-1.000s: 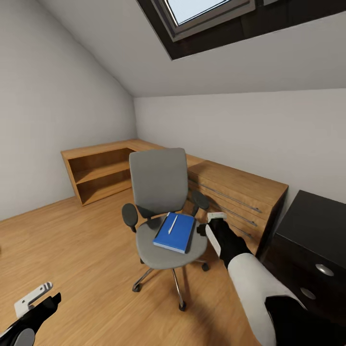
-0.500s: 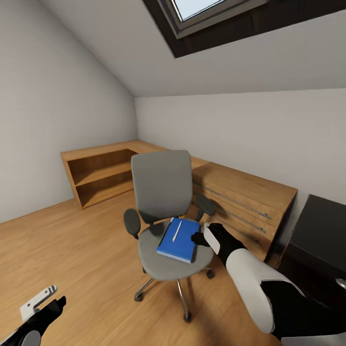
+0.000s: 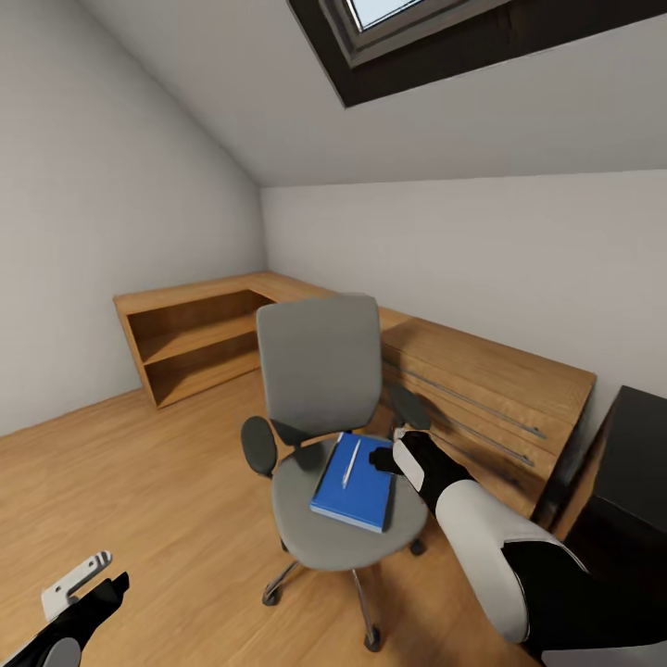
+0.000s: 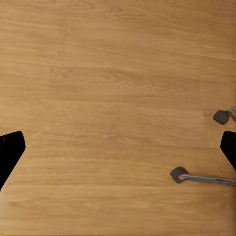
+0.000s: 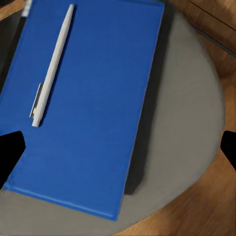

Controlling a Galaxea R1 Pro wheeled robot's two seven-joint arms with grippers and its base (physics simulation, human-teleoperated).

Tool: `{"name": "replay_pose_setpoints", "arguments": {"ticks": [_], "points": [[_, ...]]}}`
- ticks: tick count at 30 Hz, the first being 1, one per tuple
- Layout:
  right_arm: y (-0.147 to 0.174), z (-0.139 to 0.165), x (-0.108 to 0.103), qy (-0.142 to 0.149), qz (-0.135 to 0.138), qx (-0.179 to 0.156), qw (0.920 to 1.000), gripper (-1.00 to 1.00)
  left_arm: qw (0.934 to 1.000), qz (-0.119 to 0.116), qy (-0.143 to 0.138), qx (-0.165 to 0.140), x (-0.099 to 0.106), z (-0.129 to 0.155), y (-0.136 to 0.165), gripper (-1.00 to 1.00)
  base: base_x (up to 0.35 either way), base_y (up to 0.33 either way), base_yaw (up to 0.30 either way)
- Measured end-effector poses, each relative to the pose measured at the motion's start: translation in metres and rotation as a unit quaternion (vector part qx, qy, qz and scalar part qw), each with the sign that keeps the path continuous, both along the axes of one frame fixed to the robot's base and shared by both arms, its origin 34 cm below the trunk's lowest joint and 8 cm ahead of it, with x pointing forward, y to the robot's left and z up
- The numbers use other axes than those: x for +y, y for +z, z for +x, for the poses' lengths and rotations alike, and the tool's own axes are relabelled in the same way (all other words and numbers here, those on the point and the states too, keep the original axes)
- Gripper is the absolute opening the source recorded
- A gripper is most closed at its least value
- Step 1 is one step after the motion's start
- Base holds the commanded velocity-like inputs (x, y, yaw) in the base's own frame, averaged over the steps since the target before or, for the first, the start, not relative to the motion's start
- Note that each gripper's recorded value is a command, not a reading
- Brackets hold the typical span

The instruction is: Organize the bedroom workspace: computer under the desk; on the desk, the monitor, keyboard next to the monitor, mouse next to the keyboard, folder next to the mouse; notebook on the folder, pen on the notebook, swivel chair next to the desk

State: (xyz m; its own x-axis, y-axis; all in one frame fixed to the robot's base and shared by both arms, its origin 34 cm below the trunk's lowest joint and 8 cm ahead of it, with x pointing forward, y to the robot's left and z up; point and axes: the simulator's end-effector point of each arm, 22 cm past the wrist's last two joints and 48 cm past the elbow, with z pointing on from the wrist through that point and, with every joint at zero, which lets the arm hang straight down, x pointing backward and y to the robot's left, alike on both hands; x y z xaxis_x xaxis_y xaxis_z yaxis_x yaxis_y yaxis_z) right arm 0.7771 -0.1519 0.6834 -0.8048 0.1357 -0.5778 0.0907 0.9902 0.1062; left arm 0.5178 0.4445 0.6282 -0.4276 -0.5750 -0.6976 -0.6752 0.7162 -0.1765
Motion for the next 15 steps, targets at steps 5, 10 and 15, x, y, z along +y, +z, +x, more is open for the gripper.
{"name": "replay_pose_setpoints", "arguments": {"ticks": [5, 10, 15], "points": [[-0.0002, 0.0001, 0.0001, 0.000, 0.000, 0.000, 1.0000, 1.00, 1.0000, 0.000, 0.000, 0.000, 0.0003, 0.0000, -0.0001, 1.00, 0.244, 0.195, 0.113], [-0.0003, 0.0005, 0.0001, 0.000, 0.000, -0.001, 1.0000, 1.00, 1.0000, 0.000, 0.000, 0.000, 0.0001, 0.0000, -0.0004, 1.00, 0.058, 0.048, 0.239], [-0.0008, 0.0003, 0.0003, 0.000, 0.000, -0.001, 1.0000, 1.00, 1.0000, 0.000, 0.000, 0.000, 0.0001, 0.0000, -0.0004, 1.00, 0.008, 0.007, 0.260]]}}
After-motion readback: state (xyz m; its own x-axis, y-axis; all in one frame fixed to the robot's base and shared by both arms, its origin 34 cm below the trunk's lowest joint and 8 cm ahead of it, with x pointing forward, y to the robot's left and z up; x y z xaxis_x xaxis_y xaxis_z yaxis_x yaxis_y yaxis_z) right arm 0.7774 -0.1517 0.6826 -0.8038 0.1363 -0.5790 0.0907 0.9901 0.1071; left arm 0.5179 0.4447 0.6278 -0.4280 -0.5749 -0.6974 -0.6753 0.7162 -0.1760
